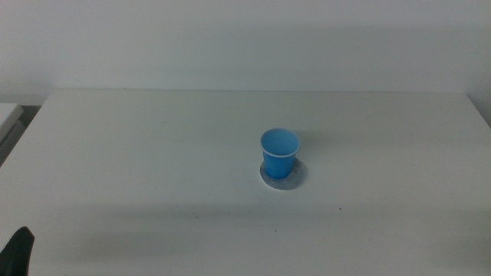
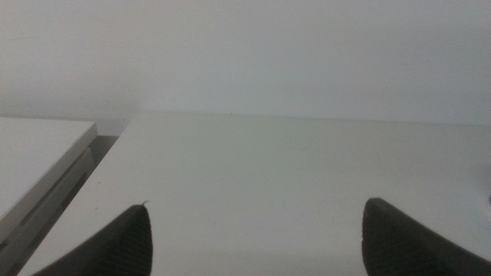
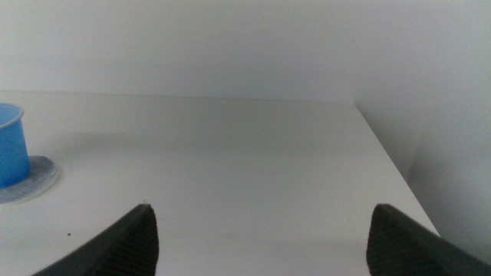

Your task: Place an empty cup on a cup mat.

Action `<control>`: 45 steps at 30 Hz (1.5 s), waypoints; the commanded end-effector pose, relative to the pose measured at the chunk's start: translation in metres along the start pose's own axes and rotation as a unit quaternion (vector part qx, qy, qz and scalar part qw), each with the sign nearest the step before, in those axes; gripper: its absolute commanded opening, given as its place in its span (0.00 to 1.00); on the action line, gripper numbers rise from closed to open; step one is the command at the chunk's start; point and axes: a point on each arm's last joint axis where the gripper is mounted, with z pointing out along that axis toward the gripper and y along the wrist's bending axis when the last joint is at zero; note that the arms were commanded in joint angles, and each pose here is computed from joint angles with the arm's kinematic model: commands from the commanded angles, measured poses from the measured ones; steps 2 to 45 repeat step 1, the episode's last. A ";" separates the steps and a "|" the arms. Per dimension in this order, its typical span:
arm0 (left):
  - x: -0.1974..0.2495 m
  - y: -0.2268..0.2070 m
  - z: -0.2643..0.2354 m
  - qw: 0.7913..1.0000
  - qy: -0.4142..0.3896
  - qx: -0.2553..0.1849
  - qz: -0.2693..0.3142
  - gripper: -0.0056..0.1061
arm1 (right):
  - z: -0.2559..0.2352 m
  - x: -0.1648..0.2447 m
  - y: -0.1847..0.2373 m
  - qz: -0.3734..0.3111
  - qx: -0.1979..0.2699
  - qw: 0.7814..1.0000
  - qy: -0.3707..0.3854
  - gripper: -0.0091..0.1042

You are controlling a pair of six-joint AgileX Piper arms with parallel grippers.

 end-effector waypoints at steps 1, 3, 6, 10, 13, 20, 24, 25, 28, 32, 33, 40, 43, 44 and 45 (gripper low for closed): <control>-0.001 0.000 0.000 1.000 -0.008 0.001 0.000 0.89 | 0.000 0.000 0.000 -0.005 0.000 1.000 -0.004 0.90; -0.001 0.000 0.000 1.000 -0.008 0.001 0.000 0.89 | 0.000 0.000 0.000 -0.005 0.000 1.000 -0.004 0.90; -0.001 0.000 0.000 1.000 -0.008 0.001 0.000 0.89 | 0.000 0.000 0.000 -0.005 0.000 1.000 -0.004 0.90; -0.001 0.000 0.000 1.000 -0.008 0.001 0.000 0.89 | 0.000 0.000 0.000 -0.005 0.000 1.000 -0.004 0.90; -0.001 0.000 0.000 1.000 -0.008 0.001 0.000 0.89 | 0.000 0.000 0.000 -0.005 0.000 1.000 -0.004 0.90; -0.001 0.000 0.000 1.000 -0.008 0.001 0.000 0.89 | 0.000 0.000 0.000 -0.005 0.000 1.000 -0.004 0.90; -0.001 0.000 0.000 1.000 -0.008 0.001 0.000 0.89 | 0.000 0.000 0.000 -0.005 0.000 1.000 -0.004 0.90; -0.001 0.000 0.000 1.000 -0.008 0.001 0.000 0.89 | 0.000 0.000 0.000 -0.005 0.000 1.000 -0.004 0.90; -0.001 0.000 0.000 1.000 -0.008 0.001 0.000 0.89 | 0.000 0.000 0.000 -0.005 0.000 1.000 -0.004 0.90; -0.001 0.000 0.000 1.000 -0.008 0.001 0.000 0.89 | 0.000 0.000 0.000 -0.005 0.000 1.000 -0.004 0.90; -0.001 0.000 0.000 1.000 -0.008 0.001 0.000 0.89 | 0.000 0.000 0.000 -0.005 0.000 1.000 -0.004 0.90; -0.001 0.000 0.000 1.000 -0.008 0.001 0.000 0.89 | 0.000 0.000 0.000 -0.005 0.000 1.000 -0.004 0.90; -0.001 0.000 0.000 1.000 -0.008 0.001 0.000 0.89 | 0.000 0.000 0.000 -0.005 0.000 1.000 -0.004 0.90; -0.001 0.000 0.000 1.000 -0.008 0.001 0.000 0.89 | 0.000 0.000 0.000 -0.005 0.000 1.000 -0.004 0.90; -0.001 0.000 0.000 1.000 -0.008 0.001 0.000 0.89 | 0.000 0.000 0.000 -0.005 0.000 1.000 -0.004 0.90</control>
